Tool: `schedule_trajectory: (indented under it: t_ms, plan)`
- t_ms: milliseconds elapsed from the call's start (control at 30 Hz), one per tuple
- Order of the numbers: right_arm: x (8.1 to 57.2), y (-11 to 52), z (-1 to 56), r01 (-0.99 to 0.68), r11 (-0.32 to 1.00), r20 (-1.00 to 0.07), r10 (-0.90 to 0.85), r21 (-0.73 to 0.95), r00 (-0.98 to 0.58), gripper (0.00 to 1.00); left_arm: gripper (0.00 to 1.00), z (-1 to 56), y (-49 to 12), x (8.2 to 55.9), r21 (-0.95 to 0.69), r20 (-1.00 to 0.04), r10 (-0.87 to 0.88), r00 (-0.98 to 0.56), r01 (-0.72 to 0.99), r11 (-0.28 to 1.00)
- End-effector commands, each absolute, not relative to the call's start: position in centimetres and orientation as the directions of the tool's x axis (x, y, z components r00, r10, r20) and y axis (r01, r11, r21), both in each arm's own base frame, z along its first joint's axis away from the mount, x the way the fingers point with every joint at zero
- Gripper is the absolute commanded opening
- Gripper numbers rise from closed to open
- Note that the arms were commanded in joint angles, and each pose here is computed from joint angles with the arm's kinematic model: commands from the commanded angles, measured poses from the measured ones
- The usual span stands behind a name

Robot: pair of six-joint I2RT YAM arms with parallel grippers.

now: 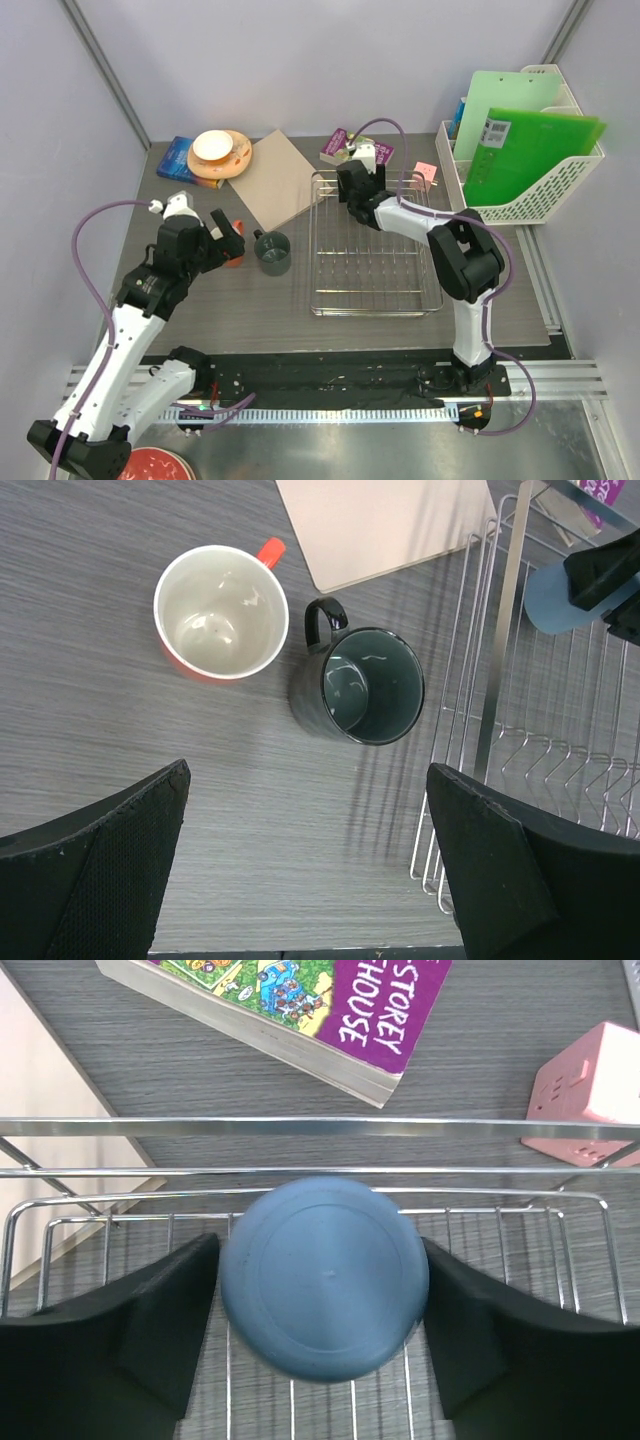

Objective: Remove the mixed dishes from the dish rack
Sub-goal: Pick up the cup from the dish rack.

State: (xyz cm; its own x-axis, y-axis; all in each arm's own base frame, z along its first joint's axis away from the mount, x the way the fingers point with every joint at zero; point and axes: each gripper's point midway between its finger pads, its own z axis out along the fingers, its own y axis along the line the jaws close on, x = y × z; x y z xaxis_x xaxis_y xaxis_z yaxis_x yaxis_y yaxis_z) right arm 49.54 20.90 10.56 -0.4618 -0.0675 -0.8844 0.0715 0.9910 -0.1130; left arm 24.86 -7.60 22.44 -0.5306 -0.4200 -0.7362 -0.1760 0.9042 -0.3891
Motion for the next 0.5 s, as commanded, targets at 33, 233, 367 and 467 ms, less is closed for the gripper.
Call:
schedule_trajectory:
  t_ms: [33, 233, 367, 467]
  plan:
    - [49.8, 21.3, 13.3, 0.082, 0.996, -0.914, 0.006, -0.029, -0.406, 0.56, 1.00, 22.8, -7.6, 25.5, -0.404, -0.750, -0.434, -0.499, -0.175, 0.898]
    - [47.9, 20.9, 15.1, 0.082, 0.995, -0.921, 0.077, 0.049, -0.383, 0.05, 1.00, 22.8, -7.9, 25.6, -0.414, -0.744, -0.443, -0.501, -0.175, 0.893]
    - [43.6, 22.0, 23.6, 0.037, 0.991, -0.960, 0.135, 0.130, -0.244, 0.01, 1.00, 22.7, -7.7, 25.7, -0.413, -0.745, -0.448, -0.495, -0.186, 0.892]
    - [38.4, 25.2, 29.7, -0.113, 0.967, -0.965, 0.212, 0.230, -0.153, 0.01, 1.00, 22.7, -7.8, 26.1, -0.418, -0.742, -0.455, -0.493, -0.191, 0.888]
